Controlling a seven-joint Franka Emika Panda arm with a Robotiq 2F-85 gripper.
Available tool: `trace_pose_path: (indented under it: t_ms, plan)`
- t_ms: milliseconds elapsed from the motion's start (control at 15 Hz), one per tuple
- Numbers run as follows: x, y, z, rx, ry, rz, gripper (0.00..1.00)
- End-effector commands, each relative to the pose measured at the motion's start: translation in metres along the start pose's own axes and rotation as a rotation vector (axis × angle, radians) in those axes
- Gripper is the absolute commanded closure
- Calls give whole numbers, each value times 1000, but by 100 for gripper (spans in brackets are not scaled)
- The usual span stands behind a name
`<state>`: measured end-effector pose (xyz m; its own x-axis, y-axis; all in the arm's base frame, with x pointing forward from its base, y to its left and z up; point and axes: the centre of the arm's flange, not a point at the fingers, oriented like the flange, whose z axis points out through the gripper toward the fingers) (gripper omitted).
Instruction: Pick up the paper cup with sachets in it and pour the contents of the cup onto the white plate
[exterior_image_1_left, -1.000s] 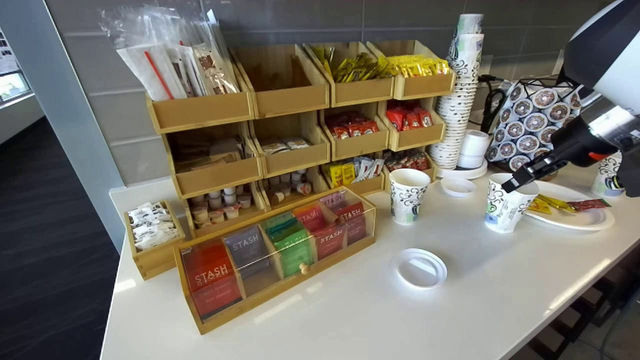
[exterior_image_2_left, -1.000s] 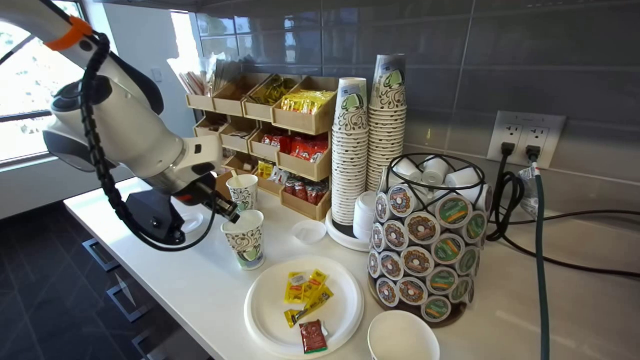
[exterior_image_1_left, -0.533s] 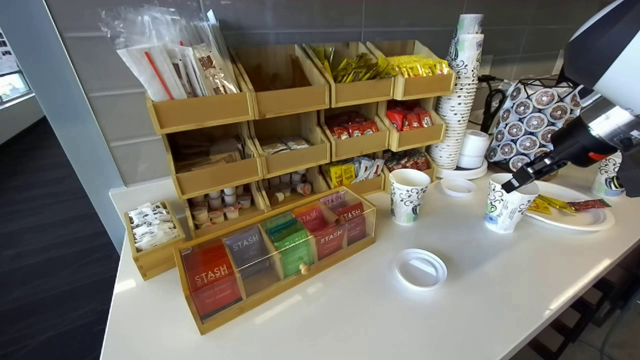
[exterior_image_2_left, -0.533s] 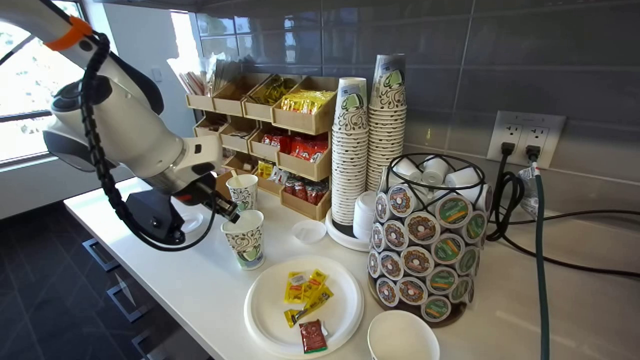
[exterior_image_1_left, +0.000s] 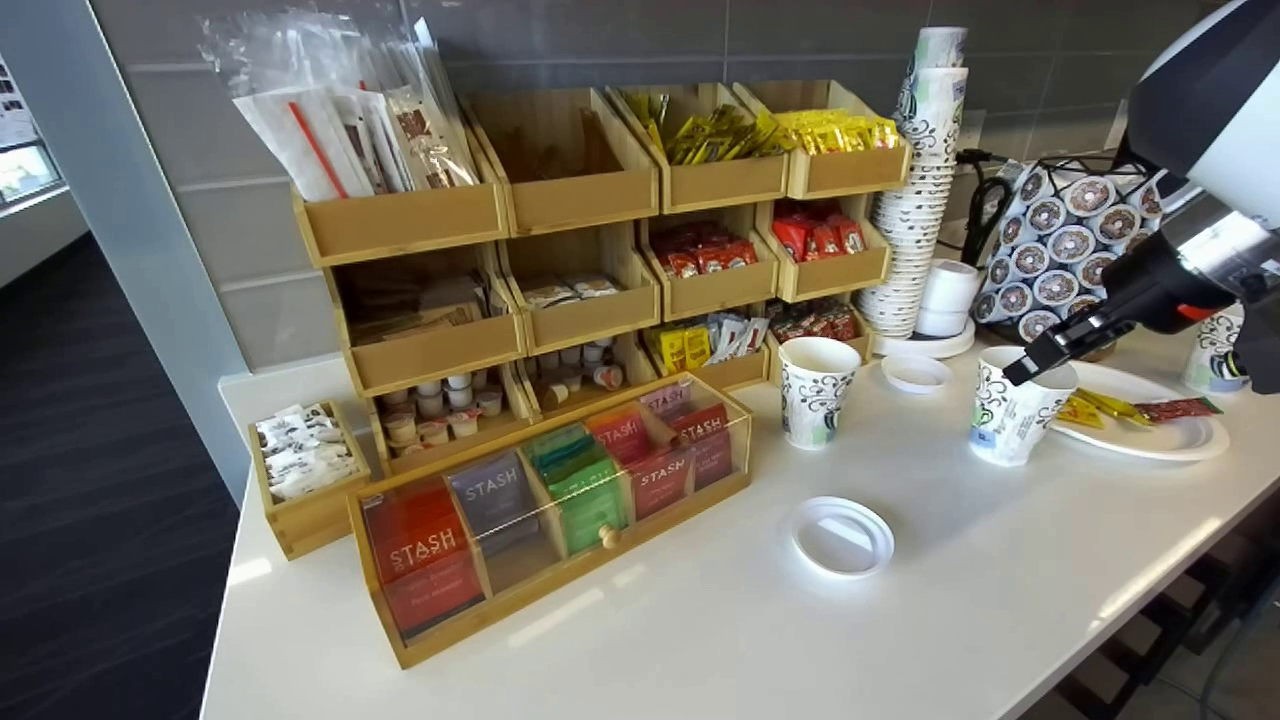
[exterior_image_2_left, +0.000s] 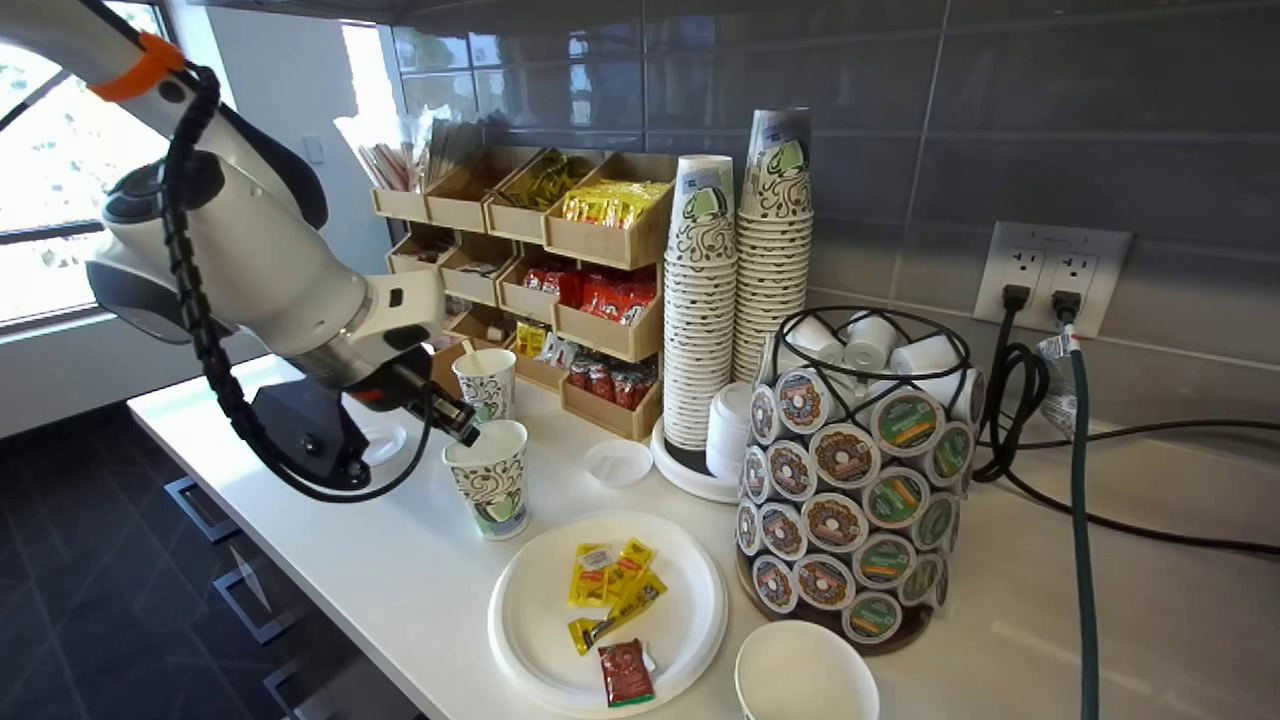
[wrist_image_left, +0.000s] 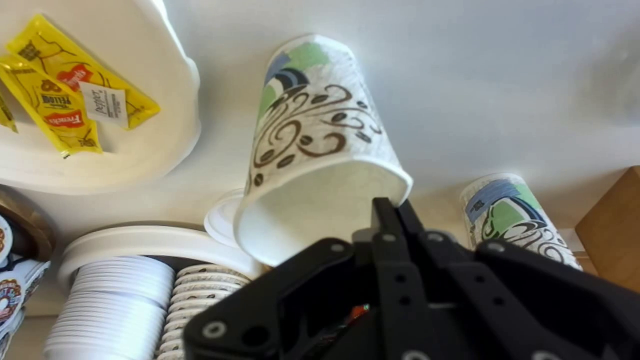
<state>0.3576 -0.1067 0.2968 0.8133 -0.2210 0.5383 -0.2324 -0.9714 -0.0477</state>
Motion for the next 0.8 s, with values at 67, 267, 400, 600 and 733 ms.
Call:
trace_pose_path:
  t_ms: [67,267,400,600,733]
  plan:
    - [1,1,-4,-10,4,-2,66]
    - [-1,3,-10,-8,10,-1,44]
    - [-3,4,-17,-6,17,-4,28]
    - [-6,3,-35,2,19,-12,6]
    - [-12,3,-47,1,21,-13,0]
